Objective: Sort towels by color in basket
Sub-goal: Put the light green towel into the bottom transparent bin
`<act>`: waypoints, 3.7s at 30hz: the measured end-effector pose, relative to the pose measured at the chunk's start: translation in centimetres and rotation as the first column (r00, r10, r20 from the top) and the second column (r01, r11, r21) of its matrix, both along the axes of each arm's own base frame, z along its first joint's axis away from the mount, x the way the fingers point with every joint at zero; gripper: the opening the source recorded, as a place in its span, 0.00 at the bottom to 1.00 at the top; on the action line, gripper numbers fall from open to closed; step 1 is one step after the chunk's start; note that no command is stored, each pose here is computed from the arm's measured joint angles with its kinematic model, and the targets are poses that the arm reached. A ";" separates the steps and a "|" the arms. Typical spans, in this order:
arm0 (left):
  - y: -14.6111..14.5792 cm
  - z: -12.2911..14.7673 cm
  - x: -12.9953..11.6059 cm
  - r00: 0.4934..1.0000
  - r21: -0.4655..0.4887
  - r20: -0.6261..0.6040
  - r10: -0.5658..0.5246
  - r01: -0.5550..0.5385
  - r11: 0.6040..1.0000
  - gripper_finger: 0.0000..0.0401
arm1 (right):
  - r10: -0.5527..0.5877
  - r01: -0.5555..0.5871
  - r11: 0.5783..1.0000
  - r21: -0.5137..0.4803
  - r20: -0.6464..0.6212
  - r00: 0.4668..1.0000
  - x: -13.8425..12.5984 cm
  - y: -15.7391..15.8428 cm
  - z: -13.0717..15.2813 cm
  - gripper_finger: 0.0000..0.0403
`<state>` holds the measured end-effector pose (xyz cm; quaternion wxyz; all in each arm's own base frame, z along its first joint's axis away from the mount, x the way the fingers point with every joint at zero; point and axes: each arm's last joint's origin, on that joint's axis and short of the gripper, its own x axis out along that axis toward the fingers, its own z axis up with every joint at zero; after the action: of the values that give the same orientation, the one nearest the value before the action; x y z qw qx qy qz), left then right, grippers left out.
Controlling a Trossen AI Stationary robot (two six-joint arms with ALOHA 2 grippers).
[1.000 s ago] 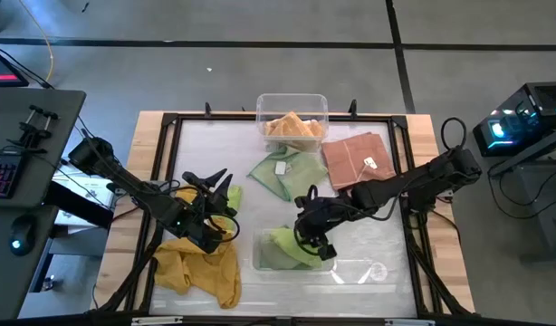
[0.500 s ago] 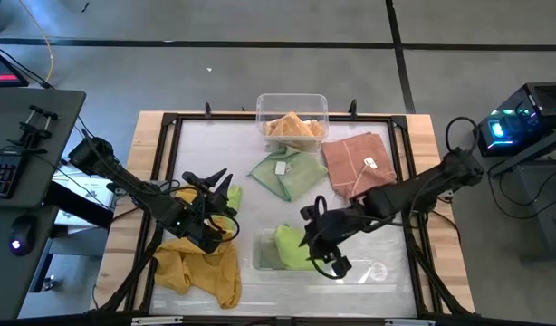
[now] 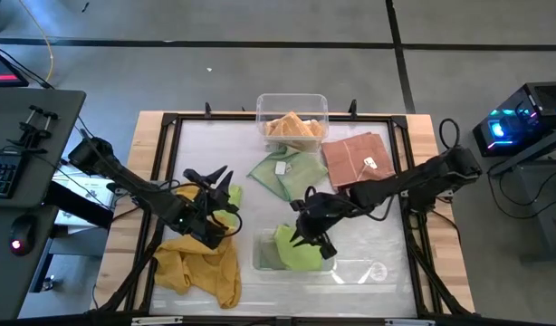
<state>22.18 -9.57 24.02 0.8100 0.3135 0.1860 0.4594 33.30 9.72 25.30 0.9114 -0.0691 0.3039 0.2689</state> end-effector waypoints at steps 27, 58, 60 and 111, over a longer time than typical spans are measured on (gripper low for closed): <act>2.5 -8.3 -2.1 0.999 -0.784 -0.008 0.047 -0.036 0.620 0.30 | -0.329 0.309 0.844 -0.437 0.031 0.944 -4.1 4.9 1.5 0.11; 5.0 -10.0 -0.4 0.955 -0.724 0.191 -0.228 0.294 0.624 0.01 | -0.517 0.532 0.846 -0.025 0.200 0.832 -12.6 2.2 2.5 0.11; 4.8 -8.6 0.1 0.945 -0.693 0.202 -0.259 0.325 0.644 0.00 | -0.491 0.513 0.858 -0.034 0.244 0.837 -12.4 2.3 3.2 0.11; 1.9 4.8 0.1 0.805 -0.201 0.313 -0.505 0.576 0.793 0.00 | -0.698 0.731 0.657 -0.185 0.220 0.682 -5.4 -2.8 4.5 0.22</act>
<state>22.26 -7.67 28.80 0.9606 0.1748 0.0518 0.2096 27.95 6.90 29.85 0.9439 -0.0788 0.2789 -0.1584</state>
